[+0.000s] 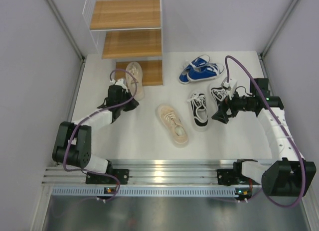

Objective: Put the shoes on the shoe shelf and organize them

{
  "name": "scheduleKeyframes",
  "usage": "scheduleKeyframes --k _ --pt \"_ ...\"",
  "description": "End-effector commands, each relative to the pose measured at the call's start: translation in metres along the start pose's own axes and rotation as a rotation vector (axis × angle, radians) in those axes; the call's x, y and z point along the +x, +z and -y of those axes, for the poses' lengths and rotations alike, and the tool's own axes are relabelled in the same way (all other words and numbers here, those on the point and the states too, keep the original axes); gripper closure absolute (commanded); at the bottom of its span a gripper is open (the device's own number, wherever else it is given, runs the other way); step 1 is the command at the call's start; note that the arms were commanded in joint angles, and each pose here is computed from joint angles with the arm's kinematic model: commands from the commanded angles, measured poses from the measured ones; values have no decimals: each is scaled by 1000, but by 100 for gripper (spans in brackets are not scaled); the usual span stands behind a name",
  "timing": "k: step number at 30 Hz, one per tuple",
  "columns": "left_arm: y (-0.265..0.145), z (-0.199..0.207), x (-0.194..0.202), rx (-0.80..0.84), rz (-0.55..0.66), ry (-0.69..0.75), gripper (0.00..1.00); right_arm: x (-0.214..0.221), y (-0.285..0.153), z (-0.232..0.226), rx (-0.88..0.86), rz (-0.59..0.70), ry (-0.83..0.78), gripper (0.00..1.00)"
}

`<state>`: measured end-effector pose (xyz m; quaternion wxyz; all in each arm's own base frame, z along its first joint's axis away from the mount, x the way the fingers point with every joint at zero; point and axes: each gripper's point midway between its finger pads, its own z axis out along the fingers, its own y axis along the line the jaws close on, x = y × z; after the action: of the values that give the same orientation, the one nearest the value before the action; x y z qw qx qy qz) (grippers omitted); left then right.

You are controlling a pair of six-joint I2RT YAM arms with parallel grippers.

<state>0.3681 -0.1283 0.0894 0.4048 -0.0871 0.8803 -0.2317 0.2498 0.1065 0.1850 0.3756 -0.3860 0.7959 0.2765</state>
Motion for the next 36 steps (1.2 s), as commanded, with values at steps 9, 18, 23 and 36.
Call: scheduleKeyframes --k 9,18,23,36 --pt "60 -13 -29 -83 47 -16 100 -9 -1 0 -7 23 -57 1" --pt "73 -29 -91 -266 182 8 86 -5 -4 0 17 9 -69 1" --pt "80 -28 -104 -287 193 13 82 -3 -4 0 20 0 -72 1" --pt "52 -58 -96 -426 199 -10 60 1 -5 -7 -22 -15 -99 1"
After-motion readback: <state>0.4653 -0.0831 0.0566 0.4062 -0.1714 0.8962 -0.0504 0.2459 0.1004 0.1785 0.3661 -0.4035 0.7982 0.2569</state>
